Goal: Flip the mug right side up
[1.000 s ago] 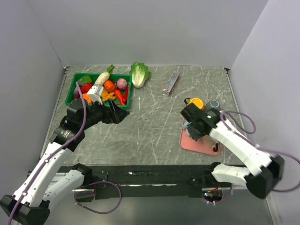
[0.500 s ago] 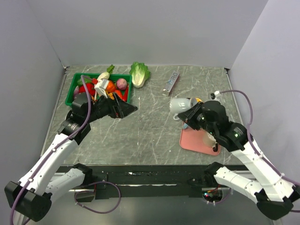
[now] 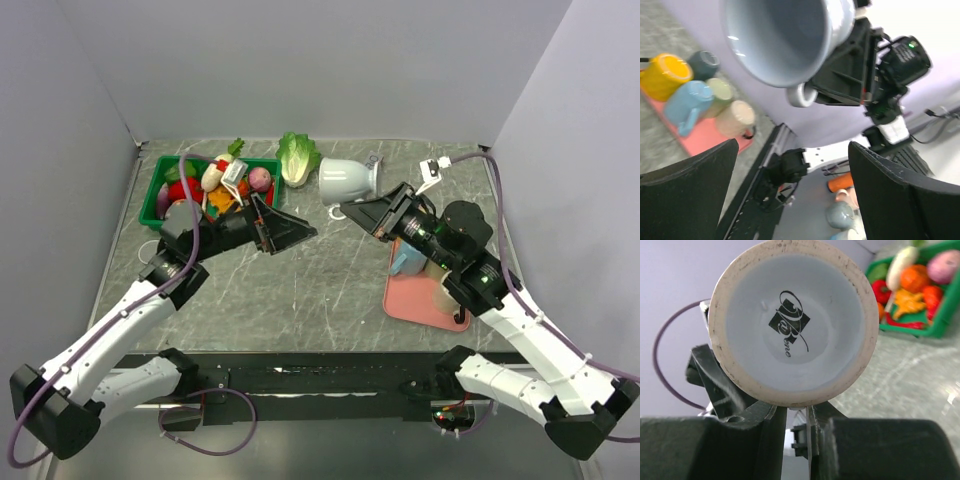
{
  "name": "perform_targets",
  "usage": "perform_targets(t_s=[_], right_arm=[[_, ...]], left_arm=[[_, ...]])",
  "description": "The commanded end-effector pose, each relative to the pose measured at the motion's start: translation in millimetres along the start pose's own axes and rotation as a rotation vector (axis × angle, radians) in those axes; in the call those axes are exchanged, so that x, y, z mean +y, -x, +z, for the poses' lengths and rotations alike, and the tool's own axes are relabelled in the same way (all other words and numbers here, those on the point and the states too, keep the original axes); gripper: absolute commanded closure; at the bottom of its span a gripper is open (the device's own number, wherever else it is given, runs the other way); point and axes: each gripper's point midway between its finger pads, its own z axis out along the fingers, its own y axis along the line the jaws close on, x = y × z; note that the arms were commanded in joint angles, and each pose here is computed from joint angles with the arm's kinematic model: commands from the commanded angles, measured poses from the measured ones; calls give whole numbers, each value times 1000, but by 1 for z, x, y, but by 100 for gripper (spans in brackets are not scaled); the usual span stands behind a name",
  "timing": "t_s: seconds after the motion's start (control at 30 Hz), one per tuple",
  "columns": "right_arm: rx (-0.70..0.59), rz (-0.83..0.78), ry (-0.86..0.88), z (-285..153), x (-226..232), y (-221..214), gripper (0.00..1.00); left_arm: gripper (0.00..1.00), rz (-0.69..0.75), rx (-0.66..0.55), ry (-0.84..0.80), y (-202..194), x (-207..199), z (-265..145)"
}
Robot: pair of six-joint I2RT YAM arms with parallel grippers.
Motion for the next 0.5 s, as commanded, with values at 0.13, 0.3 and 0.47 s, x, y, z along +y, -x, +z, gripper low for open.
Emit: perform_targets(t_s=[0.13,0.3,0.47], right_arm=[[-84,-19,333,-3,84,25,100],[-86,-8,334,-2,84,22,100],[-101,-14,310,-4,78,22,100]], left_arm=[[2,11,-96,-165,26,-53,26],[16,-3,-123,-202,30,-61,31],[29,-15,-128,-196,32,-63,33]])
